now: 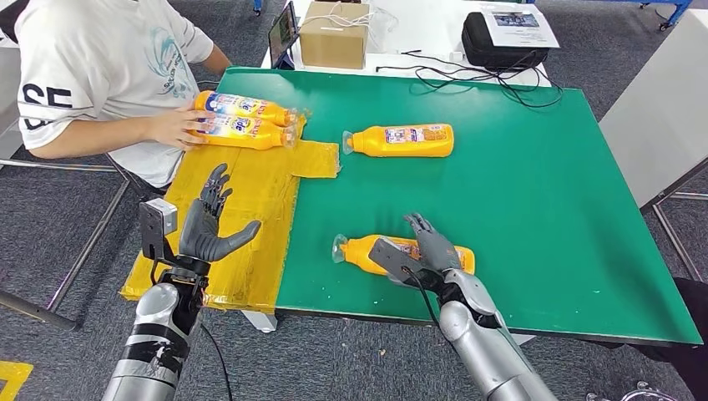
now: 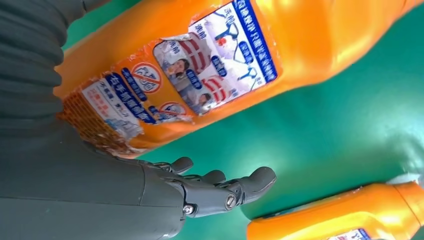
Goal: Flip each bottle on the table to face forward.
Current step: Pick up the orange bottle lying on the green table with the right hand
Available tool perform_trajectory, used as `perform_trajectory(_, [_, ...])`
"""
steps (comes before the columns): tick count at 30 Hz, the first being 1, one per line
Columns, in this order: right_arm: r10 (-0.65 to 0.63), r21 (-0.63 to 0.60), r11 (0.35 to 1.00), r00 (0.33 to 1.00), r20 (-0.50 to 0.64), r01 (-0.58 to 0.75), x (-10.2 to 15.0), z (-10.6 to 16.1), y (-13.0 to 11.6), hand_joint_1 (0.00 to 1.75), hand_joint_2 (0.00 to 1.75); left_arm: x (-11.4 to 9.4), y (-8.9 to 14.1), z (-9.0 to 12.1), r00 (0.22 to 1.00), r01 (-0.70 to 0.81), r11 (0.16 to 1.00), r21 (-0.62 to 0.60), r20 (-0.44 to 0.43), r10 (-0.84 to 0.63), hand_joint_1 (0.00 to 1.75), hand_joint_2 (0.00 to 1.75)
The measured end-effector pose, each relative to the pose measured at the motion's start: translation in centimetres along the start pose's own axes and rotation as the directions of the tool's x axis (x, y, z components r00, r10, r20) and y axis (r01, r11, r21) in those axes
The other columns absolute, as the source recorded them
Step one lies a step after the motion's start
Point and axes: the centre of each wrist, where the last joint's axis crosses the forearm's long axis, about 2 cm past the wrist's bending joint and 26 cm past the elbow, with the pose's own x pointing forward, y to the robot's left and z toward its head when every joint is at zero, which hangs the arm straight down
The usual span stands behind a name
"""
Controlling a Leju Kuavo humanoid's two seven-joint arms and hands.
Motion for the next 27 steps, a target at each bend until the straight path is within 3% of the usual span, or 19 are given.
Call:
perform_trajectory(23, [0.208, 0.117, 0.973, 0.975, -0.076, -0.198, -4.6, -1.0, -2.7, 0.0, 1.75, 0.3, 1.4, 0.1, 0.999, -0.036, 0.999, 0.006, 0.008, 0.036, 0.0, 1.75])
perform_trajectory(24, [0.212, 0.119, 0.972, 0.974, -0.078, -0.202, -4.7, -1.0, -2.8, 0.17, 1.75, 0.3, 1.5, 0.1, 0.999, -0.036, 0.999, 0.006, 0.007, 0.036, 0.0, 1.75])
perform_trajectory(27, [0.226, 0.128, 0.968, 0.971, -0.081, -0.214, -5.0, -0.9, -2.9, 1.46, 1.75, 0.3, 1.5, 0.1, 0.999, -0.039, 0.999, 0.008, 0.008, 0.039, 0.0, 1.75])
